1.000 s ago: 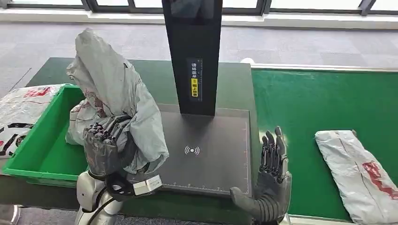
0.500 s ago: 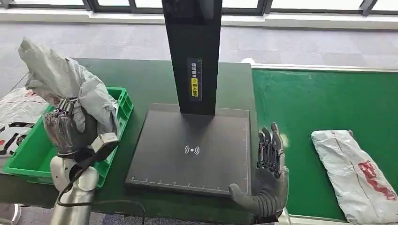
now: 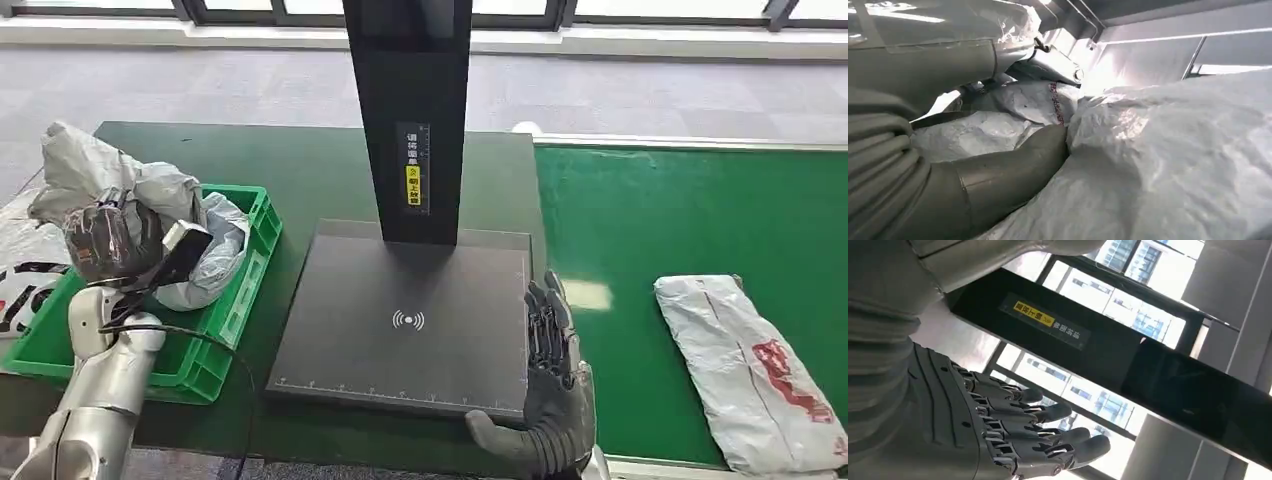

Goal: Moved the parcel from conveyor to table for the left to box.

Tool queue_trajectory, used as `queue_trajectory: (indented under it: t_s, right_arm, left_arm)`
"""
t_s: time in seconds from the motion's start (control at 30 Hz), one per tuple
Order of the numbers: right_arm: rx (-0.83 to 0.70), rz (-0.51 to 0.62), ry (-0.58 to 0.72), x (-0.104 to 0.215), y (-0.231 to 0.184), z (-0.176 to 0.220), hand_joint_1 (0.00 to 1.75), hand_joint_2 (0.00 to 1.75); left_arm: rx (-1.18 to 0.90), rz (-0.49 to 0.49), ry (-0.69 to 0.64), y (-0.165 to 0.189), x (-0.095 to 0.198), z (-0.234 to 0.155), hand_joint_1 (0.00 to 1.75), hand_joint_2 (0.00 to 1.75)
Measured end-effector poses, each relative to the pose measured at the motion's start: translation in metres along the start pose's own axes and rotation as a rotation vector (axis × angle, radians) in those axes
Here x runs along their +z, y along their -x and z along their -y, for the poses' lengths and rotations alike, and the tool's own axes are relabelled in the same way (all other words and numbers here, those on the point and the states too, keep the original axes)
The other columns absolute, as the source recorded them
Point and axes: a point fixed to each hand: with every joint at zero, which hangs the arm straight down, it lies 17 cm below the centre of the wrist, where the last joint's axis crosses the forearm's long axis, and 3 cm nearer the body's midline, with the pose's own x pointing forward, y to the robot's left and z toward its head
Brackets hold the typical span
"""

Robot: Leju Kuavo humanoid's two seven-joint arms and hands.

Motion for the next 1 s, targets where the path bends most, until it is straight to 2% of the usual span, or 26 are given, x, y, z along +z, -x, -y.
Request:
queue_trajectory:
  t_s: [0.17,0.4,0.53,0.63,0.73,0.77,0.8,0.83,0.87,1.0]
  right_arm:
    - [-0.001,-0.001,-0.002,0.000,0.000,-0.001,0.00,1.75]
    - [-0.014,0.003,-0.028,-0.001,-0.001,-0.007,0.00,1.75]
    - [-0.017,0.002,-0.026,-0.003,-0.002,-0.007,0.00,1.75]
    - [-0.019,0.009,-0.035,-0.004,-0.003,-0.009,0.00,1.75]
    - [-0.012,0.013,-0.044,-0.009,-0.001,-0.009,0.00,1.75]
    - [-0.009,0.014,-0.044,-0.011,0.000,-0.009,0.00,1.75]
    - [-0.007,0.016,-0.043,-0.013,-0.001,-0.009,0.00,1.75]
    - [-0.006,0.018,-0.042,-0.015,-0.001,-0.009,0.00,1.75]
    - [-0.006,0.020,-0.040,-0.017,-0.001,-0.009,0.00,1.75]
    - [-0.010,0.036,-0.031,-0.024,-0.002,-0.009,0.00,1.75]
  left_arm:
    - [-0.011,-0.016,0.027,0.007,0.001,0.007,1.75,1.75]
    - [-0.103,-0.111,0.111,0.030,0.005,0.022,1.75,1.75]
    - [-0.122,-0.130,0.137,0.036,0.006,0.027,1.75,1.75]
    - [-0.199,-0.229,0.328,0.055,0.021,0.062,1.75,1.75]
    - [-0.245,-0.273,0.430,0.062,0.033,0.083,1.75,1.75]
    - [-0.254,-0.286,0.464,0.064,0.037,0.090,0.17,1.75]
    - [-0.261,-0.297,0.492,0.065,0.039,0.095,0.00,1.75]
    - [-0.268,-0.304,0.515,0.066,0.042,0.099,0.00,1.75]
    - [-0.274,-0.307,0.532,0.066,0.045,0.102,0.00,0.00]
    - [-0.302,-0.308,0.524,0.069,0.047,0.103,0.00,0.00]
